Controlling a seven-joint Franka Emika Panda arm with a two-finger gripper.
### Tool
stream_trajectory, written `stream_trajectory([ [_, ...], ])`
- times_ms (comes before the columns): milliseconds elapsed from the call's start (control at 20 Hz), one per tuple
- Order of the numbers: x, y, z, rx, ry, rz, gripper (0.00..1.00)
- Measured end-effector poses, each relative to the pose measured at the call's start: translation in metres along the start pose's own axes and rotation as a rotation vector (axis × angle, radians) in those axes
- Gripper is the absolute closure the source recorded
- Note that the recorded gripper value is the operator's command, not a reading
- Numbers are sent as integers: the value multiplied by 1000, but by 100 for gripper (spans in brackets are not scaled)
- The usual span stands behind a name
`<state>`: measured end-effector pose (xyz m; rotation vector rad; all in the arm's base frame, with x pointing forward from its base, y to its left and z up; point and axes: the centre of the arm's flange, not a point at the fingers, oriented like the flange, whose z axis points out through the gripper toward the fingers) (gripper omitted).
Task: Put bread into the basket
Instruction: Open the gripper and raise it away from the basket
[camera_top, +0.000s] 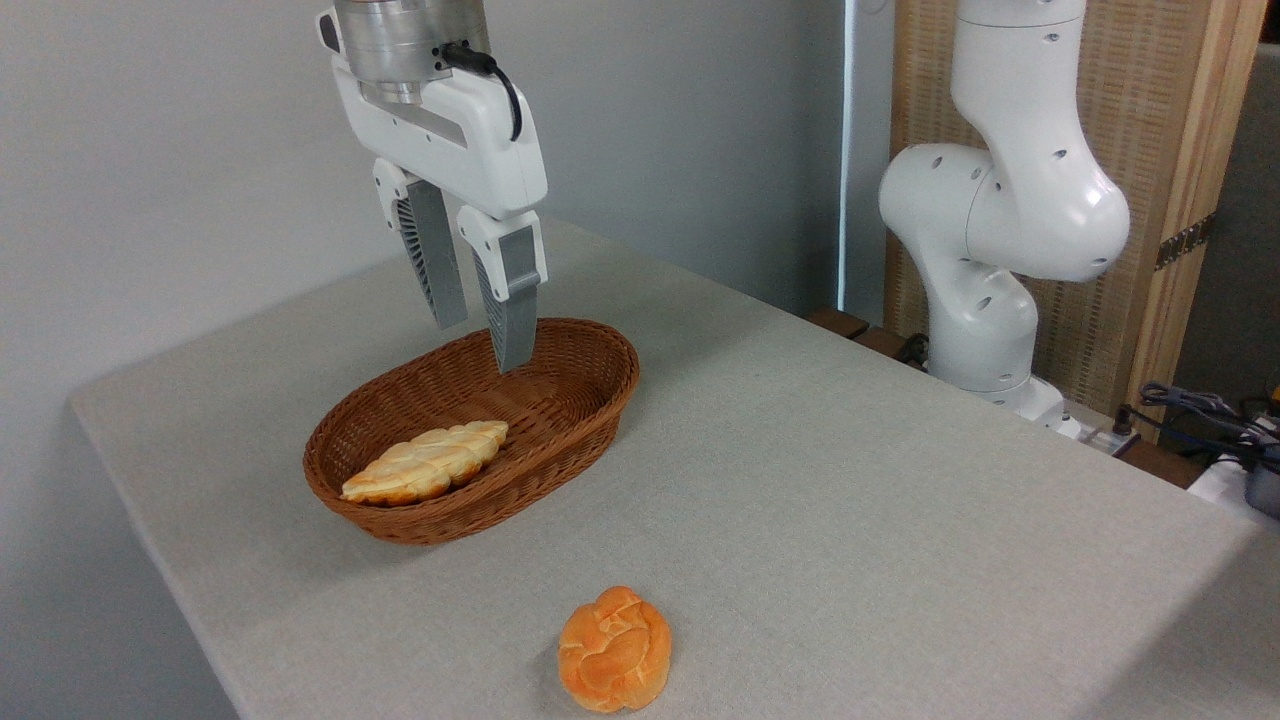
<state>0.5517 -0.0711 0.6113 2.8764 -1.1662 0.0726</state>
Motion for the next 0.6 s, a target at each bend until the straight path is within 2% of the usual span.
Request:
stream_trajectory([
  [600, -7, -4, -3, -12, -15, -12, 0],
])
